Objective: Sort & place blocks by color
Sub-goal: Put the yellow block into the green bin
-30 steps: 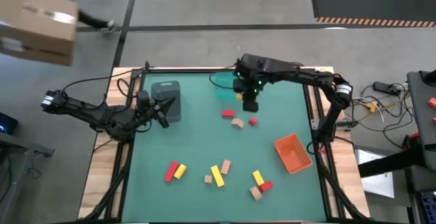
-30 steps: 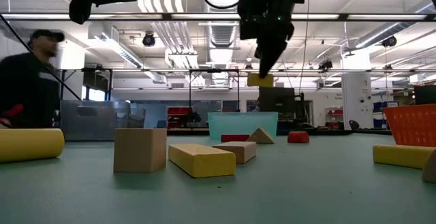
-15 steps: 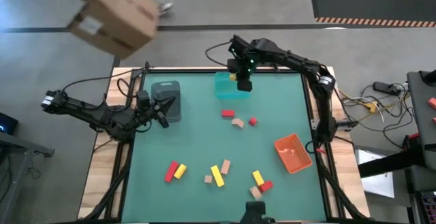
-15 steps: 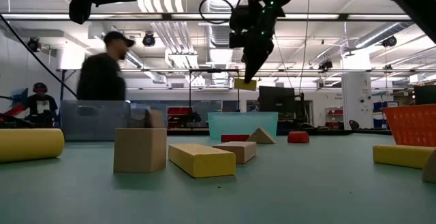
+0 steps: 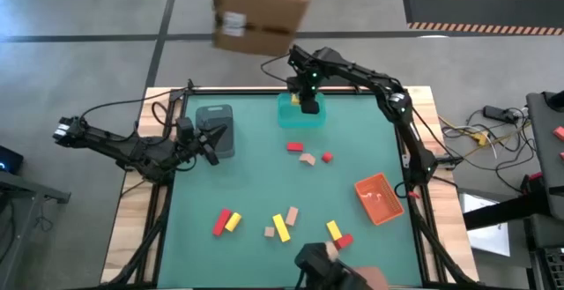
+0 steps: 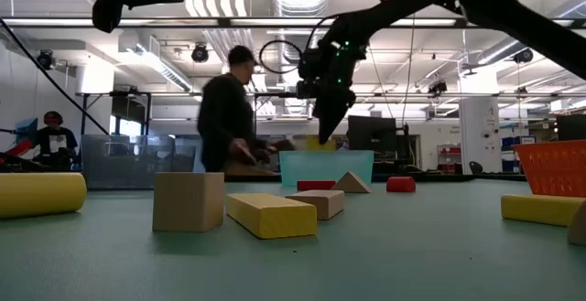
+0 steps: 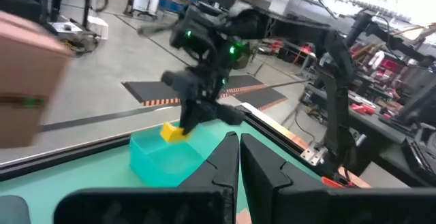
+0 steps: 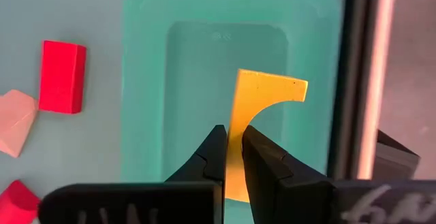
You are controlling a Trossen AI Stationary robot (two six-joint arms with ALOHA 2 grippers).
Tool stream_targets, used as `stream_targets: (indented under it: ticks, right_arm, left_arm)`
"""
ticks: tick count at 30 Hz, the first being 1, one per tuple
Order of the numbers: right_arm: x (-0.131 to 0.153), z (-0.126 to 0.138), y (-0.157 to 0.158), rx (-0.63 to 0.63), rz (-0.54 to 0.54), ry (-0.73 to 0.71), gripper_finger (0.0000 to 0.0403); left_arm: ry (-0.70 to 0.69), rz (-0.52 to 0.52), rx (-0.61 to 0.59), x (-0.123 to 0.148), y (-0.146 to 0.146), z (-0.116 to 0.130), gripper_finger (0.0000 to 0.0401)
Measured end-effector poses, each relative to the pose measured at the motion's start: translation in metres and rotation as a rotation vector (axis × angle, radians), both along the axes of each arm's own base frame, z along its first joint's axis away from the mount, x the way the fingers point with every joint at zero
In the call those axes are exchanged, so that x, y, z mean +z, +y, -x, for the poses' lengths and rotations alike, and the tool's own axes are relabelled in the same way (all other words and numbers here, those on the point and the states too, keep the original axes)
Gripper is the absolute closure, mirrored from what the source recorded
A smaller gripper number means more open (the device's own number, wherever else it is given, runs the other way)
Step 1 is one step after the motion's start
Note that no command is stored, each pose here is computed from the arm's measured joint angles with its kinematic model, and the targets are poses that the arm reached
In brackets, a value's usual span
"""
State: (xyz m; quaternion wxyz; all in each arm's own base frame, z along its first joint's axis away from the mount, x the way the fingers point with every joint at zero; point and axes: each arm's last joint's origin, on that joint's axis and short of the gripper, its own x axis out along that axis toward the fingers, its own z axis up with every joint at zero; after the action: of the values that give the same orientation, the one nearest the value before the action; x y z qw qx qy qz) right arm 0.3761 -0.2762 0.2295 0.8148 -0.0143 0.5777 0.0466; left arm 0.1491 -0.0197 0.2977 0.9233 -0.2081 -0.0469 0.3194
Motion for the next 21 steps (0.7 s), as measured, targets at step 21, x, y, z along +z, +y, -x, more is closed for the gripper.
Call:
stream_targets:
  ticks: [21]
  right_arm:
    - [-0.051,-0.011,-0.009,-0.016,-0.046,0.076,0.0381]
  left_arm:
    - [0.002,-0.007,0.074,0.000,0.002,0.001,0.0401]
